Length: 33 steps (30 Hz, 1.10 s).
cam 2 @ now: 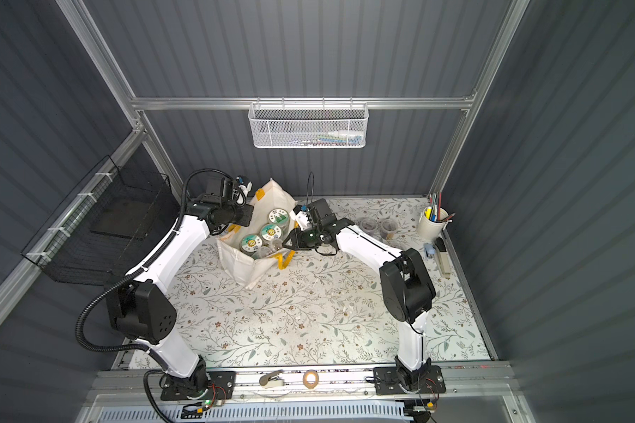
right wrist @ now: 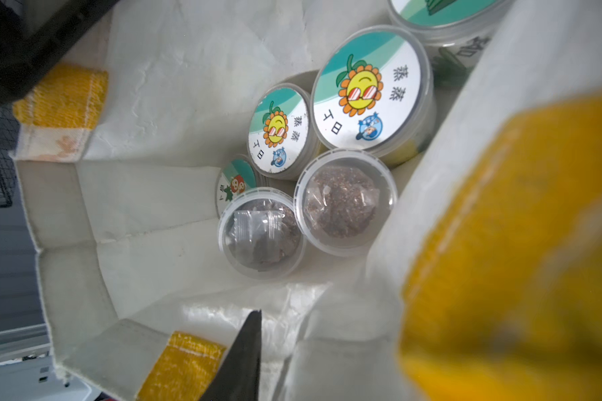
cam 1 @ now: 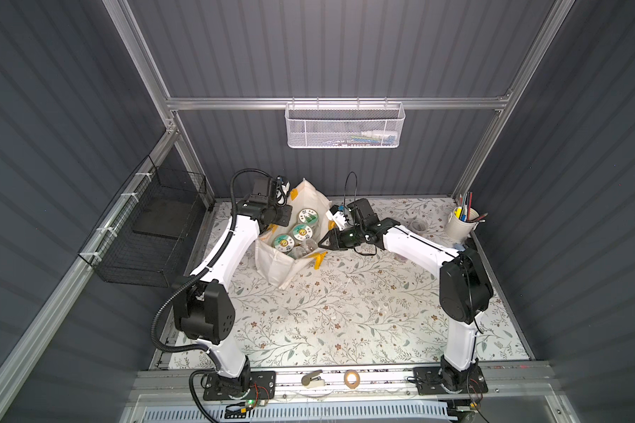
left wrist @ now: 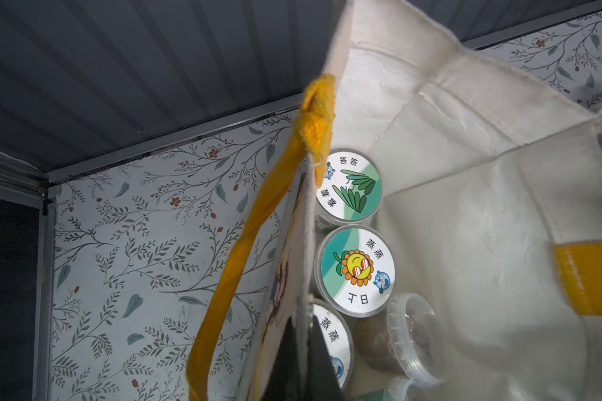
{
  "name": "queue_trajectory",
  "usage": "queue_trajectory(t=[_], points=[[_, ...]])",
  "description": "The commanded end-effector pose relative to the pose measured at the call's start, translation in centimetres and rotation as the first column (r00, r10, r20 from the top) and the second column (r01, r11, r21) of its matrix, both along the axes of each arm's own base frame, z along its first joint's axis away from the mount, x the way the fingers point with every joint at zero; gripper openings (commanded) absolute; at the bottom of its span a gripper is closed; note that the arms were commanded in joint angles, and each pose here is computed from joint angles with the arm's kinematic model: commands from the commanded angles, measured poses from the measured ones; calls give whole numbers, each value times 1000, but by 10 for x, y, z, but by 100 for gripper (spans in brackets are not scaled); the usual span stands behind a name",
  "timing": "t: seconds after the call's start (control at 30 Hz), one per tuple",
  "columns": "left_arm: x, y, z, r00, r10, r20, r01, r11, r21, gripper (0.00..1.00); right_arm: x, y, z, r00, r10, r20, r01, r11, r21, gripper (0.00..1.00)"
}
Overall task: Take out the seed jars from the canvas bag
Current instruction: Adjust the canvas bag at the center of the board.
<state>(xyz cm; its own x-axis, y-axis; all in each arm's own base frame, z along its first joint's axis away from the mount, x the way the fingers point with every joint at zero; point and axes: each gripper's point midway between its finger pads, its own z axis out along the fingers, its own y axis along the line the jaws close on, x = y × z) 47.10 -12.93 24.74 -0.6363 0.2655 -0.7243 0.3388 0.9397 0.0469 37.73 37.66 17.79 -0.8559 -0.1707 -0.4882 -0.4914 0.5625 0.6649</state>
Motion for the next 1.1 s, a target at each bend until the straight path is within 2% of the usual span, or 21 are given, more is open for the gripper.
queue_trajectory(t=[0.0,0.23,0.43,0.6,0.7,0.83,0.97,1.0,1.07], points=[[26,-1,59,984,-22,178,34,997,-65,0,8,17,7,999,30,29,-31,999,32,20],[42,7,95,967,-11,256,29,997,-69,0,20,56,35,988,89,128,-104,988,113,9],[44,5,109,957,-26,288,46,997,-61,0,17,74,51,972,126,199,-159,975,158,11],[35,2,107,954,-23,298,56,993,-102,0,12,68,19,977,129,167,-149,983,109,14],[25,-2,89,959,-24,282,69,986,-152,0,4,56,-13,983,130,132,-137,989,52,17],[8,-6,68,967,-6,256,67,971,-230,0,-12,40,-43,989,124,80,-124,992,-1,22],[-10,-13,67,967,-6,254,78,958,-276,0,-28,21,-53,992,107,60,-105,994,-39,34],[-14,-16,68,967,-11,256,85,956,-280,0,-32,17,-54,993,106,57,-103,994,-45,39],[-21,-20,77,962,-18,273,101,951,-294,0,-42,9,-53,993,106,55,-103,993,-53,57]])
